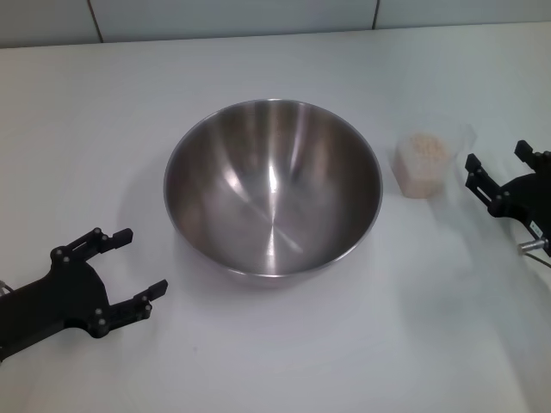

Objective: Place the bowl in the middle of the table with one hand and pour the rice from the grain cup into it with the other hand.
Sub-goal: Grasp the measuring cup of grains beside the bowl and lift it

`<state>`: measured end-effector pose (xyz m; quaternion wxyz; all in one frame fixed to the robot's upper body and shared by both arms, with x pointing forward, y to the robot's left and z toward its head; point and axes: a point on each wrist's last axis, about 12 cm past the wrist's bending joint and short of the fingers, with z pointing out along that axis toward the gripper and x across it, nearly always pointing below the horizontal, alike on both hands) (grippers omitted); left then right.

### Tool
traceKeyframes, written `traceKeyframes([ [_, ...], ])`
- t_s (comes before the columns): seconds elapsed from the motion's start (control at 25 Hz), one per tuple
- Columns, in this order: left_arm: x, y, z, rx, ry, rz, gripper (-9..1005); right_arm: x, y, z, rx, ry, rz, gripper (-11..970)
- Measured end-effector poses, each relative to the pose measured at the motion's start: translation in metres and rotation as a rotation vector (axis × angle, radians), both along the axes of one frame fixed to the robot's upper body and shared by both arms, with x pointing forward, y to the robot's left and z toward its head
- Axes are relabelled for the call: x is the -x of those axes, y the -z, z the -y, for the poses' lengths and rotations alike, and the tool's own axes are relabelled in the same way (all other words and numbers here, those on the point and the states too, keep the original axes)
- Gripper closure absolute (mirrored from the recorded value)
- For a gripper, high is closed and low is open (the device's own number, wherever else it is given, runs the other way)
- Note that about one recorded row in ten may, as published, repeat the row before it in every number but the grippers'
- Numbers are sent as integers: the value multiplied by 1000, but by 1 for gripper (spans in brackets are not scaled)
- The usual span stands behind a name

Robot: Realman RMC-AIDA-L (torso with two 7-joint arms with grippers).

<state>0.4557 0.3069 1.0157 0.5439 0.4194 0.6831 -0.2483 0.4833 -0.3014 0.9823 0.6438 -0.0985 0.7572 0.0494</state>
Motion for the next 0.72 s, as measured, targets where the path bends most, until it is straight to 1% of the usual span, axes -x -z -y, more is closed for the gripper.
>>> traceKeyframes([
  [0.44,0,1,0,-2,-4,-5,161,-10,-2,-6,3,-14,-7,192],
  [0.72,1,4,1,1,-7,-24,161,-18,-3,-8,11,-18,-22,192],
])
